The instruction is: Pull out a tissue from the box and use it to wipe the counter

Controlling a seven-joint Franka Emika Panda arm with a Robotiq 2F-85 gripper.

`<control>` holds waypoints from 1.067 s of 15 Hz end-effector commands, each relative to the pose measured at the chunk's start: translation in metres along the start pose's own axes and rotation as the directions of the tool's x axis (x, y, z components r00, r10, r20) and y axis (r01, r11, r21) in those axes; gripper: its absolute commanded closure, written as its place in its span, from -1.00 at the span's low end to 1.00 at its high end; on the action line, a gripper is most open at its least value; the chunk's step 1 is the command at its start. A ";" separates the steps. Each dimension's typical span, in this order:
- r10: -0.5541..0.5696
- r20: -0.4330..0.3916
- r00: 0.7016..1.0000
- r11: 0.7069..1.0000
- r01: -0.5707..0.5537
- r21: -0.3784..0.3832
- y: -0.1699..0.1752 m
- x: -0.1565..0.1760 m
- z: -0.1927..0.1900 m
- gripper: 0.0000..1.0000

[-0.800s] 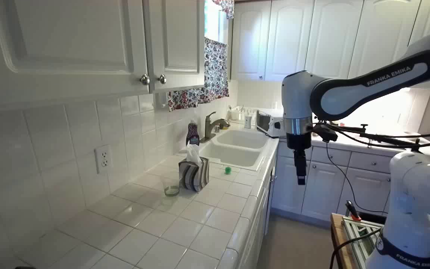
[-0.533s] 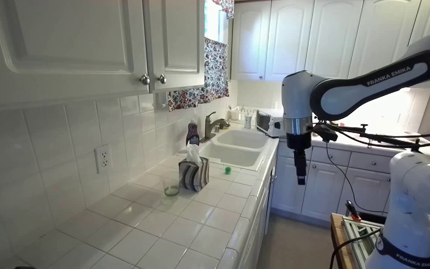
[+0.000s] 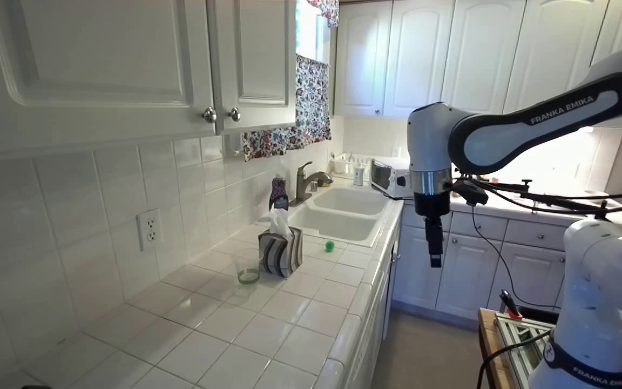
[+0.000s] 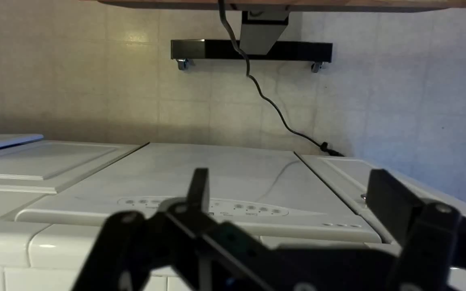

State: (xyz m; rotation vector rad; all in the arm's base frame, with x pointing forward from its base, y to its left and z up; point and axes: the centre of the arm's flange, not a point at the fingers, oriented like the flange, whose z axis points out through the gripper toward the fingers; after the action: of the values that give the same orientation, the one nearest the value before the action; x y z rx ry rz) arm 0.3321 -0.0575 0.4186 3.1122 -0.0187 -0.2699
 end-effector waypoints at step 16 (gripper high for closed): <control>0.118 -0.368 0.922 0.991 -0.130 -0.010 0.072 0.102 -0.021 -1.00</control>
State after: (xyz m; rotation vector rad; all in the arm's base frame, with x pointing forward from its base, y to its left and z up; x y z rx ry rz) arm 0.4361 -0.1303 0.4235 3.0542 -0.2027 0.3141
